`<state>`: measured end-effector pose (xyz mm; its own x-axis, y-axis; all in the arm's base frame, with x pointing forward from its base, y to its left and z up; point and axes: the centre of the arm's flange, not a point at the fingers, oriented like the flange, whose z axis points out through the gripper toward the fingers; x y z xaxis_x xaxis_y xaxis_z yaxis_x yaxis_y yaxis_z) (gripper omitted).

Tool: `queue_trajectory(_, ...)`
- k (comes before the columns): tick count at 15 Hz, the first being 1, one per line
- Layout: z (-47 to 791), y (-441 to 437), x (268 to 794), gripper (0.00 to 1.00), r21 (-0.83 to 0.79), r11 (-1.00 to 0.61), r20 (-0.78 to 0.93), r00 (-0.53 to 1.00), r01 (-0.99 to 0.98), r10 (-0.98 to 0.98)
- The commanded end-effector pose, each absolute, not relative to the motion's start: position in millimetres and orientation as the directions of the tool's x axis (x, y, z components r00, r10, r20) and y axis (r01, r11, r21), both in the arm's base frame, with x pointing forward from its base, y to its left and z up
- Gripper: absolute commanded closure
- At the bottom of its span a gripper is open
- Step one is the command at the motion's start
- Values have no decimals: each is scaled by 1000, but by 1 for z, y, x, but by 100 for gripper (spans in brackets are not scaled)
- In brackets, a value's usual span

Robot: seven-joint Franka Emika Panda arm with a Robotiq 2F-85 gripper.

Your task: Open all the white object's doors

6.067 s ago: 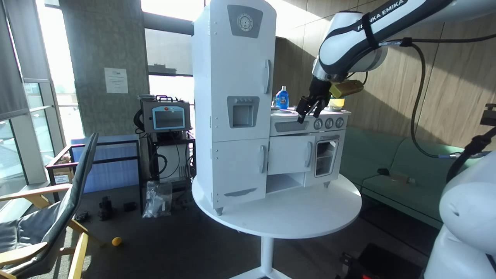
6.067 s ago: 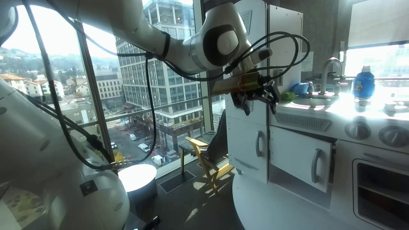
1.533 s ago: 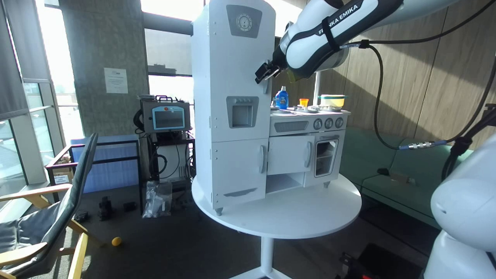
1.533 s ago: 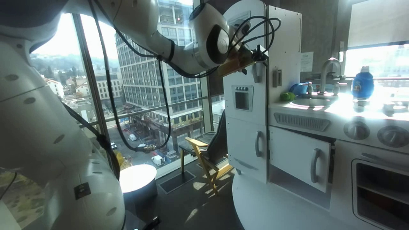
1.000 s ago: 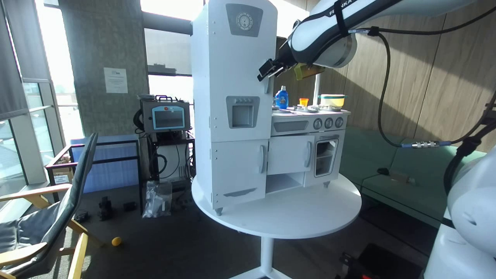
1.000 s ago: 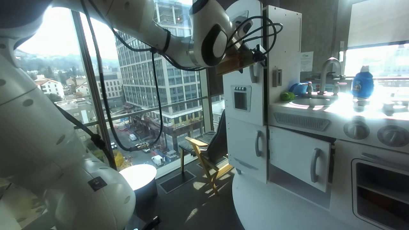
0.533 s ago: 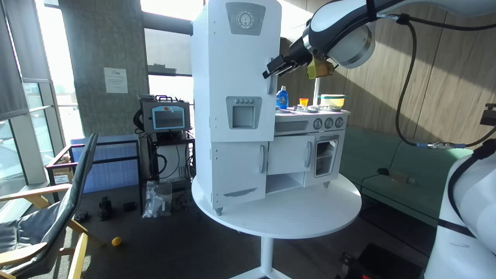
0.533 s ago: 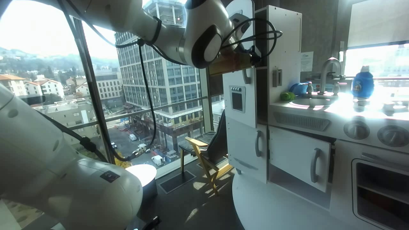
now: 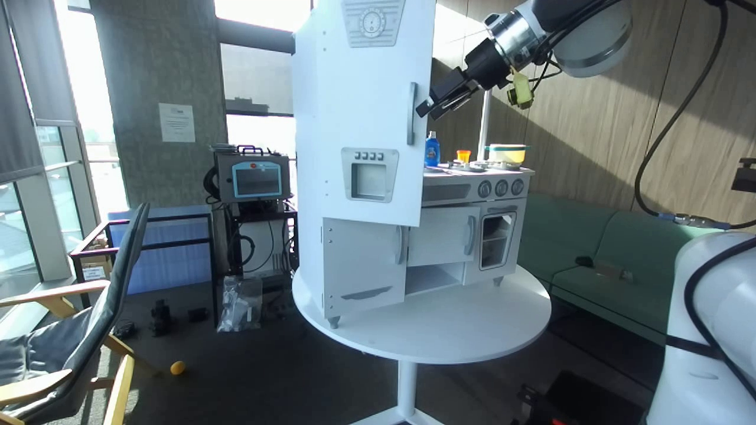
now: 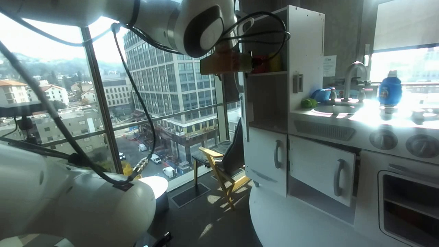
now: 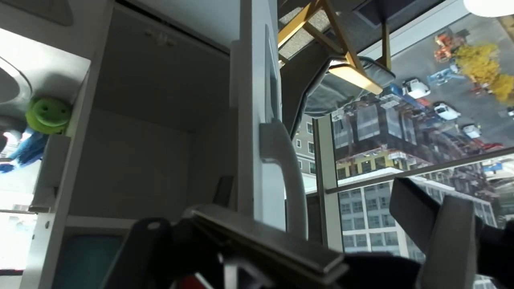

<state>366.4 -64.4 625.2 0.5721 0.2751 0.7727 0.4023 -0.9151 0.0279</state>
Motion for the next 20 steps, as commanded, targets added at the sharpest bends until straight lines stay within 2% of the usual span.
queue_trajectory(1, 631, -49, 339, 0, 88, -919, 664, 665, 386, 342)
queue_trajectory(5, 633, -49, 333, 0, 213, -923, 587, 713, 320, 383)
queue_trajectory(11, 561, -53, 382, 0, 312, -917, 491, 784, 248, 379)
queue_trajectory(20, 428, -52, 431, 0, 231, -956, 500, 821, 182, 277)
